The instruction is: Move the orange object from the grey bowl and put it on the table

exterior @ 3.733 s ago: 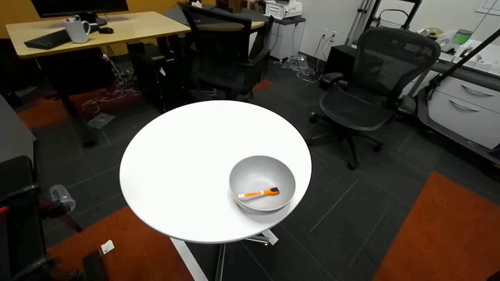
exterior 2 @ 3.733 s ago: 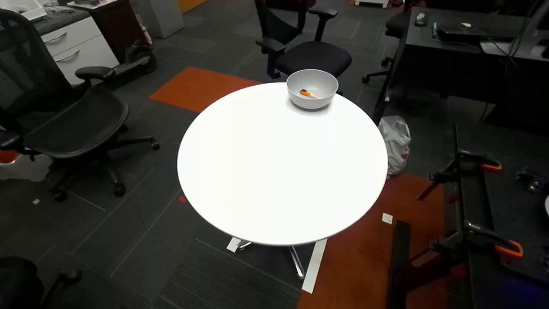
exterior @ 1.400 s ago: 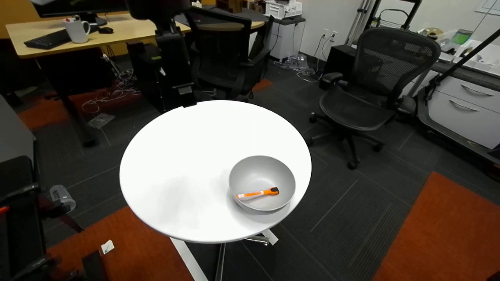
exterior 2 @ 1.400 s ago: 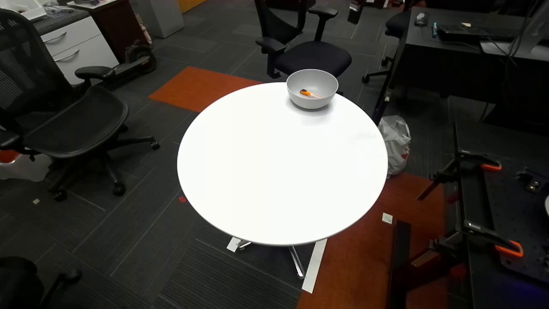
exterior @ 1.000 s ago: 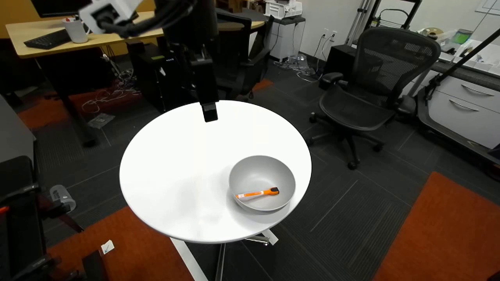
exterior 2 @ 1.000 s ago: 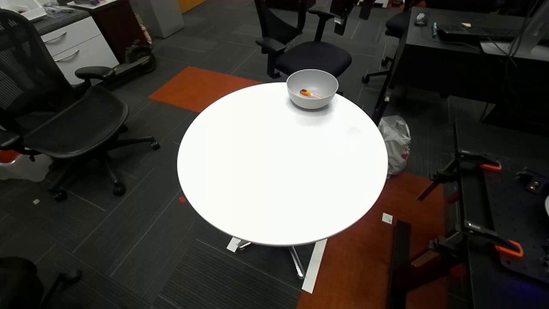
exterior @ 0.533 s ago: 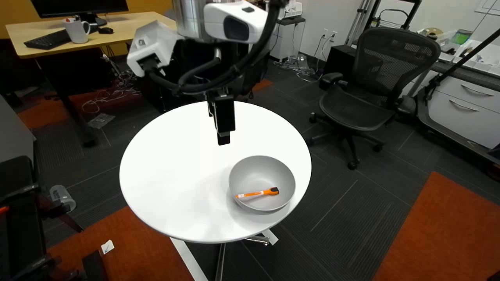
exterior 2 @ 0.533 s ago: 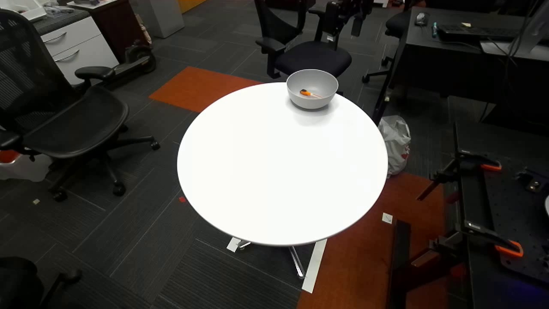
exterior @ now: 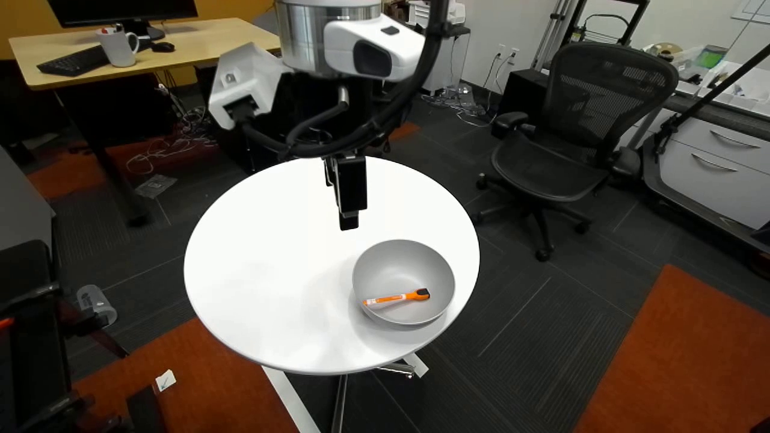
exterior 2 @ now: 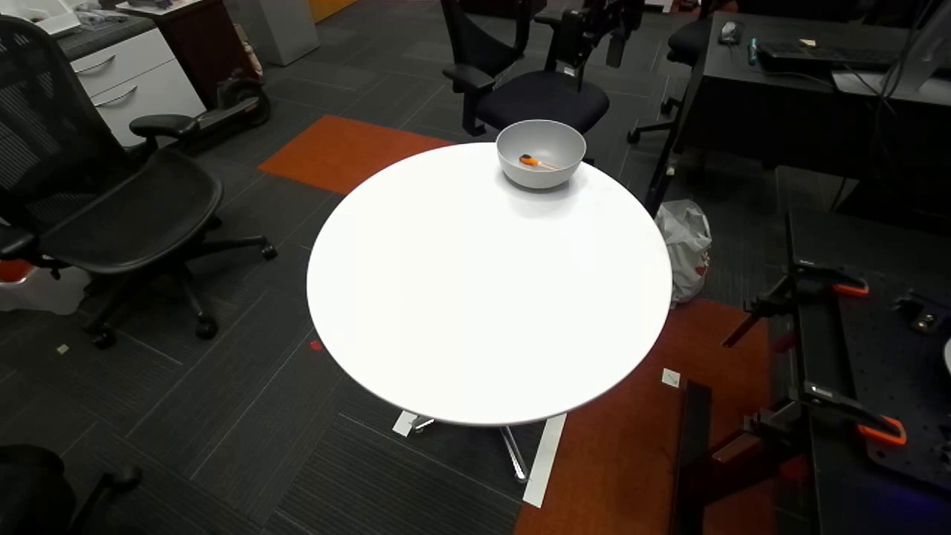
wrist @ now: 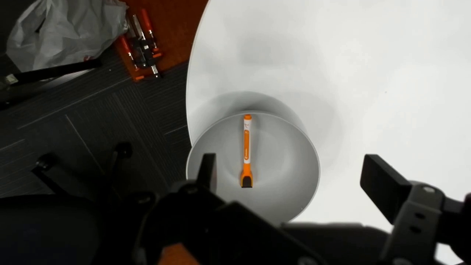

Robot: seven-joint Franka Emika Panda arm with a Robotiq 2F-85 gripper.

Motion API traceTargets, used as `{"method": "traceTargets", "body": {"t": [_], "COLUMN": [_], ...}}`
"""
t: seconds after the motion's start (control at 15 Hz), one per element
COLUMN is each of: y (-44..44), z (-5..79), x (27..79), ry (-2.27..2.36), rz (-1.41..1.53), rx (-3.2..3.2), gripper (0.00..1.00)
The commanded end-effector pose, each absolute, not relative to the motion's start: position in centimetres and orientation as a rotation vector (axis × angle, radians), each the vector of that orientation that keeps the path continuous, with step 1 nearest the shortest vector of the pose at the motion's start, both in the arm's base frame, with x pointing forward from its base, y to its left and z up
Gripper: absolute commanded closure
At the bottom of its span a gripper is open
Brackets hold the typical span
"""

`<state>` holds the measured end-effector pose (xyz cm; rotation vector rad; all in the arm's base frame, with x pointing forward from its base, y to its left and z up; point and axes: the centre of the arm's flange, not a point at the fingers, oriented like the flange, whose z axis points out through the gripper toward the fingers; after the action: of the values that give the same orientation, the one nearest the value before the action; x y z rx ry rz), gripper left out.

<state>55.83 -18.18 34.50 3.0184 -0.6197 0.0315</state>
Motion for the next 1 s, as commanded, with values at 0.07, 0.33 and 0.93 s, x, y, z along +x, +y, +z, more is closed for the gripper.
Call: {"method": "traceTargets", "body": {"t": [0.07,0.33,0.93], "y": [-18.7,-19.7,-23.0], "z": [34.0,32.7,28.8], "x": [56.6,58.2,62.8], "ry": [-0.604,-0.596,-0.530], "rz": [0.042,0.020,0.025], "rx": [3.018,3.023,3.025], "gripper": [0.00,0.00,0.00]}}
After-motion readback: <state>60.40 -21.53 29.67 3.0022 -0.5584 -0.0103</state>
